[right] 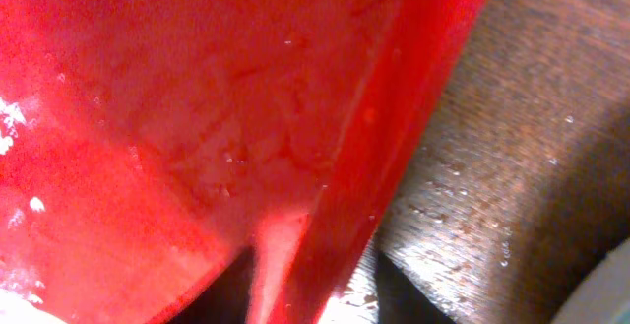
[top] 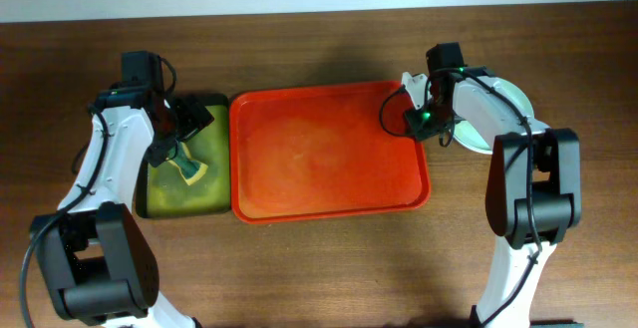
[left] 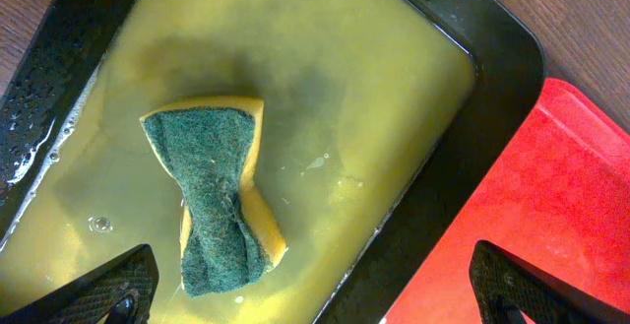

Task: Clean dirty plates on tray and stack at the side

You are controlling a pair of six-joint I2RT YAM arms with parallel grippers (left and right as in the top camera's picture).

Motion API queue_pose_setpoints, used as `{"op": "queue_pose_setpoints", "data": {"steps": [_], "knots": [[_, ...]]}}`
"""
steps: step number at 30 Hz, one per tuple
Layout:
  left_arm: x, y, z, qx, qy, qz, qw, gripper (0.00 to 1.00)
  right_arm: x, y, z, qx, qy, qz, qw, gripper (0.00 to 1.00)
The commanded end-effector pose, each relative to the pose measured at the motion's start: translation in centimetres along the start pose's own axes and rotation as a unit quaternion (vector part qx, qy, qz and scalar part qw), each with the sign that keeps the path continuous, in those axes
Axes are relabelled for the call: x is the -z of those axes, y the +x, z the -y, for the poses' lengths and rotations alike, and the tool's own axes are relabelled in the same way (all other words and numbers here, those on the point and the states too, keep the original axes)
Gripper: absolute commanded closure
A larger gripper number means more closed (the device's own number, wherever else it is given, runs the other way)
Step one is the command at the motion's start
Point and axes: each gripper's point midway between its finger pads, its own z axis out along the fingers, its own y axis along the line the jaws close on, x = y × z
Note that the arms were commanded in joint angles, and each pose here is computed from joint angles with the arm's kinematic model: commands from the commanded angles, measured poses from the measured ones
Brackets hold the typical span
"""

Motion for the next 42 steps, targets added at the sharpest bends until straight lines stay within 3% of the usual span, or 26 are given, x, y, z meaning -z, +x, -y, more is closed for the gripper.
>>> {"op": "queue_pose_setpoints", "data": {"steps": [1, 4, 12, 16, 23, 29, 33, 36, 38, 40, 42], "knots": [[0.6, -0.3, 0.2, -0.005, 0.008, 0.005, 1.0, 0.01, -0.6, 0.8, 0.3, -0.021, 0.007, -0.014, 1.0, 0.79], [0.6, -0.3, 0.2, -0.005, 0.008, 0.005, 1.0, 0.01, -0.6, 1.1, 1.1, -0.054, 0.031, -0.019, 0.998, 0.87], [0.6, -0.3, 0.2, -0.005, 0.008, 0.005, 1.0, 0.01, -0.1, 1.9, 4.1, -0.134, 0.113, -0.03, 0.984, 0.88], [0.6, -0.3, 0.2, -0.005, 0.008, 0.005, 1.0, 0.01, 0.2, 2.6, 5.9, -0.16, 0.112, -0.027, 0.98, 0.88], [0.6, -0.3, 0.2, -0.005, 0.008, 0.005, 1.0, 0.01, 0.3, 2.6, 7.0, -0.197, 0.051, -0.002, 0.979, 0.88], [0.6, -0.3, 0.2, -0.005, 0.008, 0.005, 1.0, 0.01, 0.2, 2.2, 5.0, -0.2, -0.007, 0.003, 0.98, 0.9], [0.6, -0.3, 0.2, -0.005, 0.008, 0.005, 1.0, 0.01, 0.3, 2.5, 4.5, -0.263, -0.017, -0.006, 0.965, 0.91], [0.6, -0.3, 0.2, -0.005, 0.008, 0.005, 1.0, 0.01, 0.4, 2.8, 3.5, -0.263, -0.027, -0.018, 0.964, 0.91], [0.6, -0.3, 0.2, -0.005, 0.008, 0.005, 1.0, 0.01, 0.6, 2.8, 2.9, -0.259, -0.028, -0.022, 0.965, 0.86], [0.6, -0.3, 0.2, -0.005, 0.008, 0.005, 1.0, 0.01, 0.9, 2.3, 3.0, -0.258, -0.027, -0.016, 0.966, 0.69], [0.6, -0.3, 0.2, -0.005, 0.008, 0.005, 1.0, 0.01, 1.9, 1.6, 3.2, -0.257, -0.025, -0.006, 0.966, 0.63]]}}
